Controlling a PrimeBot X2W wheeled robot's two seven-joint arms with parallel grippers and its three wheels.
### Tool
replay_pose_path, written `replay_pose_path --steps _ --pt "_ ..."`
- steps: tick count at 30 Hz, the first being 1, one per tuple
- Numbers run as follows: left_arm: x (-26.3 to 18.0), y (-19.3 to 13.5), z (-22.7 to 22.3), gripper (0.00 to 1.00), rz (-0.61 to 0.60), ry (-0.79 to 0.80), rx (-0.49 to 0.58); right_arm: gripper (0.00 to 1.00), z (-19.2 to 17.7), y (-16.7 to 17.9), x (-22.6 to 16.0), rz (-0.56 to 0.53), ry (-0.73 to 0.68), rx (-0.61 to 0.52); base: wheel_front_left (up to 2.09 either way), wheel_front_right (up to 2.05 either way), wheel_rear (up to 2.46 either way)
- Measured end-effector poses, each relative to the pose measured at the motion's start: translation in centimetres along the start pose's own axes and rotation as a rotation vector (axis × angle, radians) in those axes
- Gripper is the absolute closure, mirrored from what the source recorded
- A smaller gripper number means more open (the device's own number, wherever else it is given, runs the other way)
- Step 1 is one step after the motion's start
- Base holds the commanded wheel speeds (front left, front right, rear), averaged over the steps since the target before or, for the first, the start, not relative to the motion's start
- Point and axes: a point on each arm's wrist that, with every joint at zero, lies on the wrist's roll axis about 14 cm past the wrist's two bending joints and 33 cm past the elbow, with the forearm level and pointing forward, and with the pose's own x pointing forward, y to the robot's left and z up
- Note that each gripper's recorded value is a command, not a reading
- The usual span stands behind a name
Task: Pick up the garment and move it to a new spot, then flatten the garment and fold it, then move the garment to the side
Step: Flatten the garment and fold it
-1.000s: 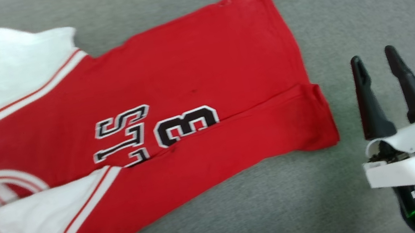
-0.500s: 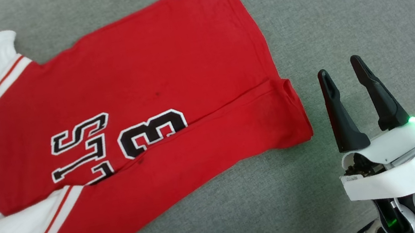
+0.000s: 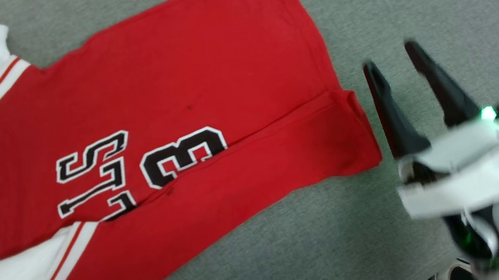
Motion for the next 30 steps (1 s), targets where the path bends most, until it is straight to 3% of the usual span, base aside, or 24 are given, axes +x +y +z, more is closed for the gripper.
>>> replay_pose_path --steps 6,11,15,24,30 --pt "-0.2 -1.1 0.6 1.0 -0.034 -0.038 0.021 0.0 1.0 1.2 6.2 0.087 0.142 -0.15 0.0 0.0 0.0" --pt "-0.2 -1.8 0.9 1.0 -0.07 -0.067 0.015 0.0 1.8 0.1 11.4 0.084 0.259 -0.158 0.0 0.0 0.0" --pt "-0.5 -0.7 0.6 1.0 -0.053 -0.077 0.007 0.0 0.2 0.2 14.5 0.091 0.391 -0.134 0.0 0.0 0.0" --pt "0.0 0.3 0.1 1.0 -0.055 -0.087 0.002 0.0 -8.7 -1.7 15.2 0.033 0.889 -0.09 0.0 0.0 0.0" --pt "0.3 0.5 -0.2 1.0 -0.063 -0.086 0.009 0.0 -11.0 -2.3 15.0 -0.001 1.025 -0.073 0.0 0.0 0.0"
